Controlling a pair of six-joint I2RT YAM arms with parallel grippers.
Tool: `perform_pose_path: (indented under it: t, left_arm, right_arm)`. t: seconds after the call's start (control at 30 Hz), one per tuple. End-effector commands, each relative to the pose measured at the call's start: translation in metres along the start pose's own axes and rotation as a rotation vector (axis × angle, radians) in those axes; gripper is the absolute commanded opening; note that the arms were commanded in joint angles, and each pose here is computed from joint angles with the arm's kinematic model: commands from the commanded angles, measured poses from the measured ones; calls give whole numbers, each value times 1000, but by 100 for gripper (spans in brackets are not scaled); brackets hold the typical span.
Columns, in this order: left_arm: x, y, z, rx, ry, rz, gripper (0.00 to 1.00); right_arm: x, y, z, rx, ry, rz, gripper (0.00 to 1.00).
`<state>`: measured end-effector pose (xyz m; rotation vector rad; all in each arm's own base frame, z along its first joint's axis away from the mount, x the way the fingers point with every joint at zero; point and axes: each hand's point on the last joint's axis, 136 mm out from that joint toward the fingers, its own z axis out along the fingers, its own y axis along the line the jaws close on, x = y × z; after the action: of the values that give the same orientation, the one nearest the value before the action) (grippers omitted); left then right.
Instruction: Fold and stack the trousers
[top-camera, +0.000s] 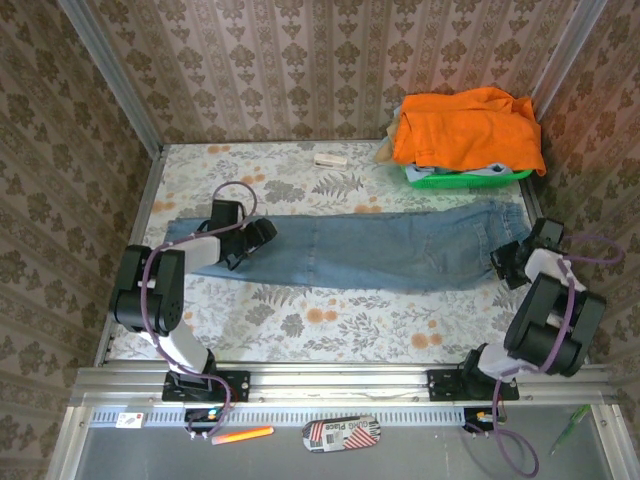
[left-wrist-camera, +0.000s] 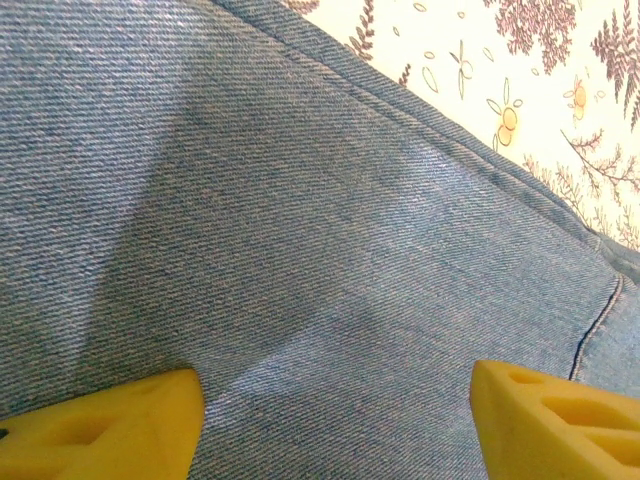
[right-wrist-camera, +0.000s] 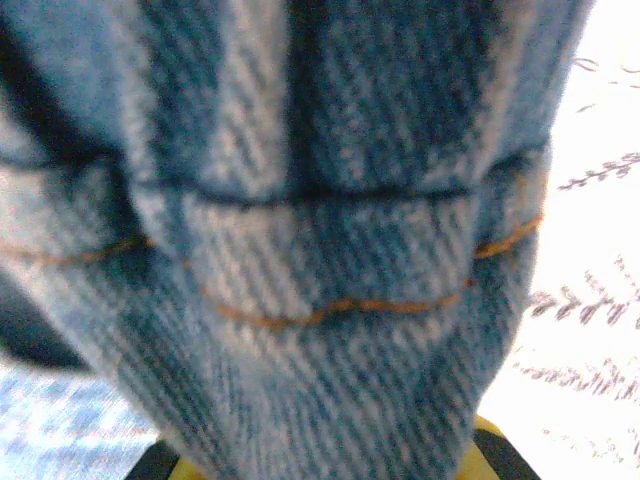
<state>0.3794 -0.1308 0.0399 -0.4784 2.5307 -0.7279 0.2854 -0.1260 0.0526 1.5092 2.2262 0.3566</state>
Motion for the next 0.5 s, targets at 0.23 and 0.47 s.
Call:
perform_pose_path:
  t: [0.23,0.47]
  left_arm:
    - [5,55,0,-159,48,-23,73]
    - [4,67,-1,-183,57,-23,74]
  right_arm:
    - [-23,27,-84,-49,-168,-89,1]
    - [-3,-15,-47,76,-66,-79,27]
